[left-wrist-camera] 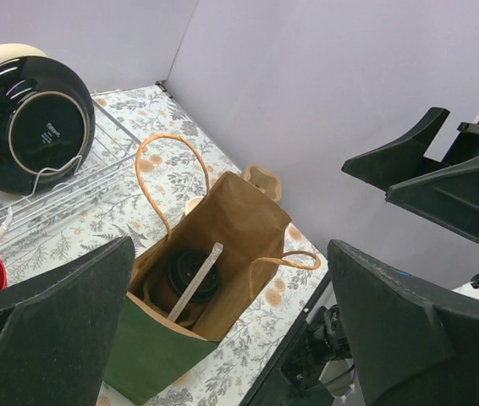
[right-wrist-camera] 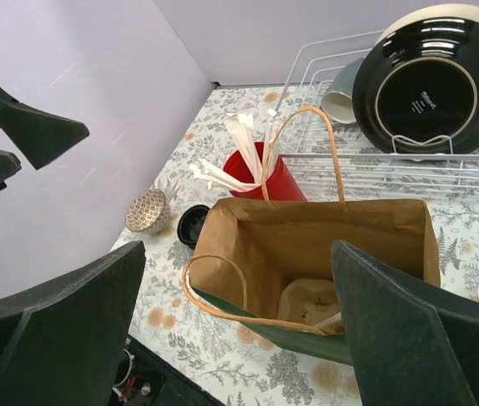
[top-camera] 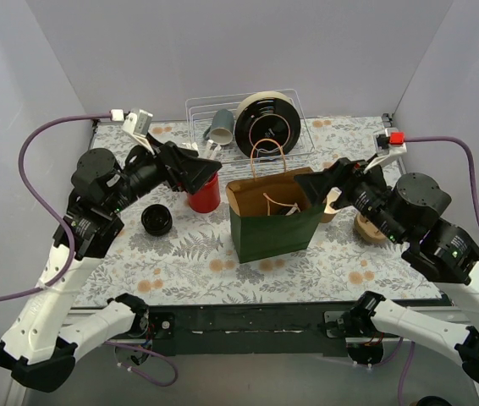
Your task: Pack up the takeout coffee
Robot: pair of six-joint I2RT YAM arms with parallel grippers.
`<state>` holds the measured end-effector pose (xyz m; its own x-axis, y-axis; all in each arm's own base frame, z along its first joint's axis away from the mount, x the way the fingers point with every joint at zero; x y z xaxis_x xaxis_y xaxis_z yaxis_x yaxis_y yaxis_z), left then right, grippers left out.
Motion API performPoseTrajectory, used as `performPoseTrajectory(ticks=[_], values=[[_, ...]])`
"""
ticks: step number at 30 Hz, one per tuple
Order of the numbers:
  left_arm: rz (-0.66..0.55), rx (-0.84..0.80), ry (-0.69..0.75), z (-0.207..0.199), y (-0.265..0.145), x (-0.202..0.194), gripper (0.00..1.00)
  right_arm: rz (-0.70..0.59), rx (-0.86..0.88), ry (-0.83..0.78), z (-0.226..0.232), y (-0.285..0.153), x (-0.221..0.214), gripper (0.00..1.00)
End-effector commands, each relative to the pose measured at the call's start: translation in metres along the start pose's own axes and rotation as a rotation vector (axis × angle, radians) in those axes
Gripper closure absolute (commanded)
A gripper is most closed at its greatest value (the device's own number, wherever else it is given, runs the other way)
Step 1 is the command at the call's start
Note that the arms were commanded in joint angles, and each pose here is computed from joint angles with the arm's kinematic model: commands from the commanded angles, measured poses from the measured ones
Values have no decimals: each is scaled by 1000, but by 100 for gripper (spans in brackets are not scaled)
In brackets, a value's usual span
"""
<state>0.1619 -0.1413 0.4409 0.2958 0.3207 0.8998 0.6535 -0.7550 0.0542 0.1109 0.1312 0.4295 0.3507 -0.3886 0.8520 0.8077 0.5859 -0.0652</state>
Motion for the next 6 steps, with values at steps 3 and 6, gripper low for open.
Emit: performPoseTrajectory(ticks=[3, 6], values=[[-17, 9, 2, -2, -7, 0, 2, -83, 39, 14, 5, -1, 11, 2], [-18, 11, -1, -2, -7, -1, 2, -79, 44, 11, 5, -1, 11, 2]])
Point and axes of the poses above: each gripper's point midway between its finger pads, its own y axis out along the fingers, its own z axis along the line the jaws close on, x = y × z, the point moved 10 cm from there along -y, back along the fingers, and after that the axes turned 3 degrees about y, right-handed, at the moved point
